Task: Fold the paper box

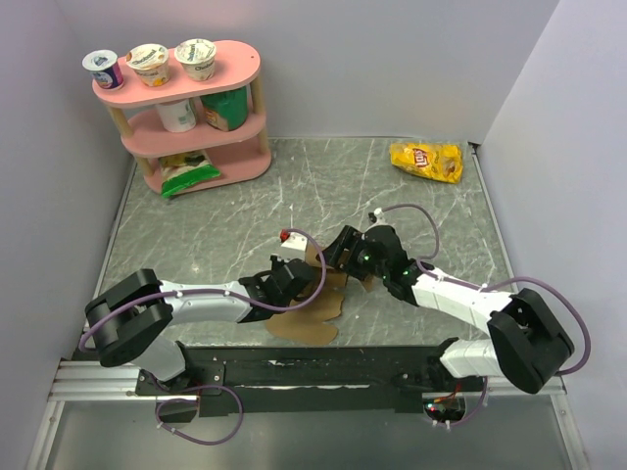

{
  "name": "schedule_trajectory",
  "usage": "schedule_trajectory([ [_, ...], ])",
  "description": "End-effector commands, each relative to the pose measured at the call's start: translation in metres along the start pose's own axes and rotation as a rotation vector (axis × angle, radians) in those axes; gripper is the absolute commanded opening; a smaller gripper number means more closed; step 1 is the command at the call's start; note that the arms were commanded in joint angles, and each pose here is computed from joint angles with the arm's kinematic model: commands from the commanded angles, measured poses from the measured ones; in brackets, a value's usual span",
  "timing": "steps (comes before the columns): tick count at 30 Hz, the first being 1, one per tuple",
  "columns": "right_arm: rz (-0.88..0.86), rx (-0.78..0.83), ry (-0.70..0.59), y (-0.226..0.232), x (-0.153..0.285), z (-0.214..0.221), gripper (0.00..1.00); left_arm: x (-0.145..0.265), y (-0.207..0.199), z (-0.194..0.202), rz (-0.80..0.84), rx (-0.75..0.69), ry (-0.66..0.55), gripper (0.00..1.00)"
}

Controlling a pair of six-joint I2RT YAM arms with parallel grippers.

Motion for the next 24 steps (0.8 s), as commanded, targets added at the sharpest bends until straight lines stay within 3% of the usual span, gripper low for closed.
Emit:
schedule_trajectory([
  [1,-0.097,-0.01,-0.051,0.0163,-0.0033,-0.0132,0.8,0.0025,-0.0115,0.0148,0.047,0.008,0.072,0.01],
  [9,-0.126,-0.019,-0.065,0.0162,-0.0055,-0.016,0.49,0.0023,-0.0123,0.0165,0.052,0.013,0.078,0.01],
  [18,-0.16,-0.032,-0.077,0.0153,-0.0074,-0.0158,0.24,0.0034,-0.013,0.0166,0.06,0.028,0.081,0.01],
  [22,-0.159,-0.031,-0.078,0.0144,-0.0083,-0.0158,0.24,0.0032,-0.014,0.0155,0.058,0.03,0.08,0.01],
  [24,-0.151,-0.016,-0.083,0.0137,-0.0074,-0.0168,0.32,0.0031,-0.0138,0.015,0.052,0.03,0.08,0.01],
])
Point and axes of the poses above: each gripper's point midway between its finger pads, its own x axis back along the fingers, its own y axis along the line the jaws close on, z = x × y, the point moved 5 cm from there along x, back along the fingers, and after that the axes turned 10 degrees about x, right-handed, at the moved point
